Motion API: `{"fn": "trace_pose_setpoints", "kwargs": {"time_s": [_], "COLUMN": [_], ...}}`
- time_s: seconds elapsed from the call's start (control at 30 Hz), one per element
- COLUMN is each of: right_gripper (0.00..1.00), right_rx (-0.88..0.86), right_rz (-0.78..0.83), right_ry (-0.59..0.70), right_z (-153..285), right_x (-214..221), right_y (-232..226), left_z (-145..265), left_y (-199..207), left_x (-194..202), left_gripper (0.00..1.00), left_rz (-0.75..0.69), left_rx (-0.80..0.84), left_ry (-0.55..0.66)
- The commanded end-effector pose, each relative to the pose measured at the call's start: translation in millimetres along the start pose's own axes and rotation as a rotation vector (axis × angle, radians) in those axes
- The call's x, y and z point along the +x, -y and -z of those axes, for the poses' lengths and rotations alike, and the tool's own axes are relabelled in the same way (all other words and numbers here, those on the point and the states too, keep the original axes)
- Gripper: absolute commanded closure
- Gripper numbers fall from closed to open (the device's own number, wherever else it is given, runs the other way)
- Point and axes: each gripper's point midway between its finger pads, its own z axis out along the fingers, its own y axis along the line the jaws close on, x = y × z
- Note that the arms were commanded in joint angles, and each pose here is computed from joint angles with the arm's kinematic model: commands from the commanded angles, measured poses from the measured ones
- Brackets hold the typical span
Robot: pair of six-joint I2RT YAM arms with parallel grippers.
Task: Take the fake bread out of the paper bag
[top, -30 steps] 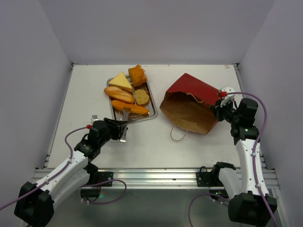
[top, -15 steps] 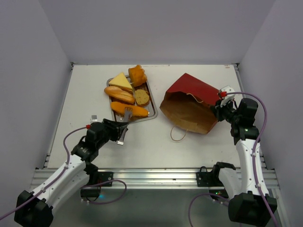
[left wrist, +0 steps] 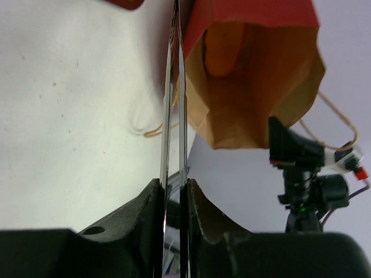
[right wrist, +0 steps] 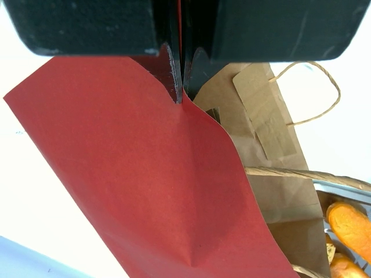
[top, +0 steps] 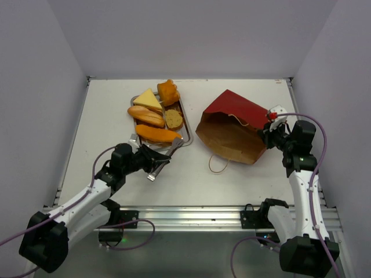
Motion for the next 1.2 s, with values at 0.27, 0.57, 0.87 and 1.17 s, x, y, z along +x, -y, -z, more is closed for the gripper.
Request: {"fn": "trace_pose_setpoints", "kwargs": {"time_s": [0.27, 0.57, 0.87, 1.17], "right_gripper": [1.0, 1.0, 1.0, 1.0], "right_rx": [-0.122, -0.221, -0.298, -0.439], "right_rz": [0.128, 0.131, 0.077, 0.136], "right_ry": [-0.003, -0.01, -0.045, -0.195], "right_z": [2.1, 1.8, 1.7, 24.5], "right_x": [-0.6, 5.9, 20.5, 63.4], "right_y": [-14.9, -30.7, -44.8, -72.2], "left_z": [1.3, -44.3, -101.6, -114.7], "left_y": [73.8, 88.8, 100.2, 72.8], "left_x": [90.7, 110.7, 134.4, 149.9], "left_gripper": [0.75, 0.76, 0.76, 0.76], "left_rz": [-0.407, -0.347, -0.201, -0.129], "left_rx": [0.255, 0.296, 0.29, 0.204], "left_ry": [-0.409, -0.394, -0.348, -0.302]}}
